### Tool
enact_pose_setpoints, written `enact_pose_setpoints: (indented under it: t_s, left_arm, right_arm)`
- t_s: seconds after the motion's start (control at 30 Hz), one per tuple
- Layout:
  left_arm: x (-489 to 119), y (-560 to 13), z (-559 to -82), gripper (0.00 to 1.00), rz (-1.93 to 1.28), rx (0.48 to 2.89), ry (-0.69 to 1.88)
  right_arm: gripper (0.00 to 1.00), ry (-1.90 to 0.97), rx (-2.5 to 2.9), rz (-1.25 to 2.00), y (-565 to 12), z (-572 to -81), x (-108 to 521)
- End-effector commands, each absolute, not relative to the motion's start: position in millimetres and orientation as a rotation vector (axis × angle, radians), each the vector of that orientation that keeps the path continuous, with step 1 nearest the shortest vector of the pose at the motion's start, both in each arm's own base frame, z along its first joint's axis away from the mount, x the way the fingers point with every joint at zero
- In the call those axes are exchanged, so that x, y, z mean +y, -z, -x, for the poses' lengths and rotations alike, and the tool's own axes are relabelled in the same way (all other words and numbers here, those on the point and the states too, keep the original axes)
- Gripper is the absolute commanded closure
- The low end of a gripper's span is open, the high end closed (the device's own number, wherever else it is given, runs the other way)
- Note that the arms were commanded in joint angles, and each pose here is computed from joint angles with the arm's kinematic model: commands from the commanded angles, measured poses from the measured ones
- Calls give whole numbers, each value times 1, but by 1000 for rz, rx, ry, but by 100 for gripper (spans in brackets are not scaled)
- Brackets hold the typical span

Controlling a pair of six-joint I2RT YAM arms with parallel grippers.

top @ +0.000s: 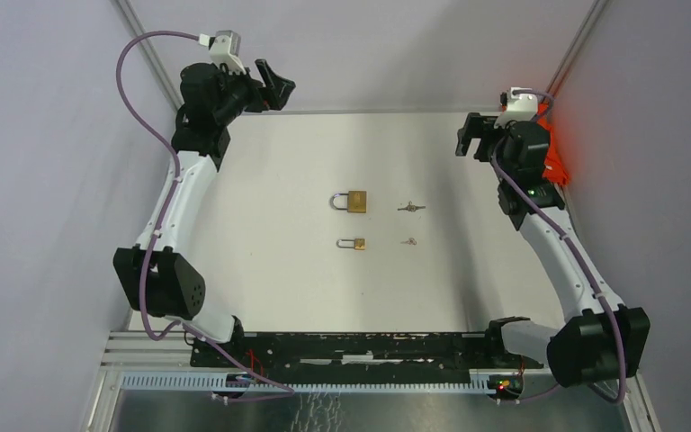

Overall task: Unlock with the key
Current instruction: Pick up the key from the center of the board.

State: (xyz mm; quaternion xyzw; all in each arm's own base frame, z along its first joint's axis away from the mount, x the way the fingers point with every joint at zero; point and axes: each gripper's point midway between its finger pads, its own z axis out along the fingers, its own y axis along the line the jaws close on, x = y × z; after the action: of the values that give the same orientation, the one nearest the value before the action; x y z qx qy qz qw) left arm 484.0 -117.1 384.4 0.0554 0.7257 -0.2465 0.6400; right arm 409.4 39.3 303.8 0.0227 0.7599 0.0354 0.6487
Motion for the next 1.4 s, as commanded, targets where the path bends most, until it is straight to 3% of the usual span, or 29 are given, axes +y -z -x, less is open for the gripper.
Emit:
enact_pose_setpoints:
  t_s: [0.0,0.17,0.27,0.4,0.5,0.6,0.67,0.77,0.9,1.07,1.37]
  left_arm:
    - [-136,-446,-451,0,-211,1577,692]
    - [-142,-526,-421,0,-215,1470,749]
    - [-142,-544,-400,0,-164,1428,815]
    - [-150,-565,-358,0,-279,1197,881]
    - [-161,-563,-343,3,-282,1136,989]
    - [-169,-527,-377,9,-88,1332,890]
    - [-172,-468,-408,11,74,1516,768]
    - [-195,-377,-434,13,156,1733,791]
    - [-223,-279,-437,31,124,1961,777]
    - [-227,-223,-434,35,99,2045,737]
    - [-224,-206,-436,38,90,2071,657]
  right_arm:
    - [2,-162,1735,-2,-316,-409,54]
    - [2,-426,1359,37,-370,-378,82]
    - [2,-569,1396,158,-407,-387,112]
    - [2,-607,1529,240,-399,-400,140]
    - [5,-425,1770,270,-349,-412,142]
    - [13,-268,1961,280,-283,-410,144]
    - [21,-192,2069,279,-237,-404,145]
    - [35,-138,2200,301,-177,-397,148]
    - [59,-98,2323,346,-121,-393,150]
    - [65,-59,2380,364,-87,-399,149]
    - [71,-84,2443,400,-53,-410,161]
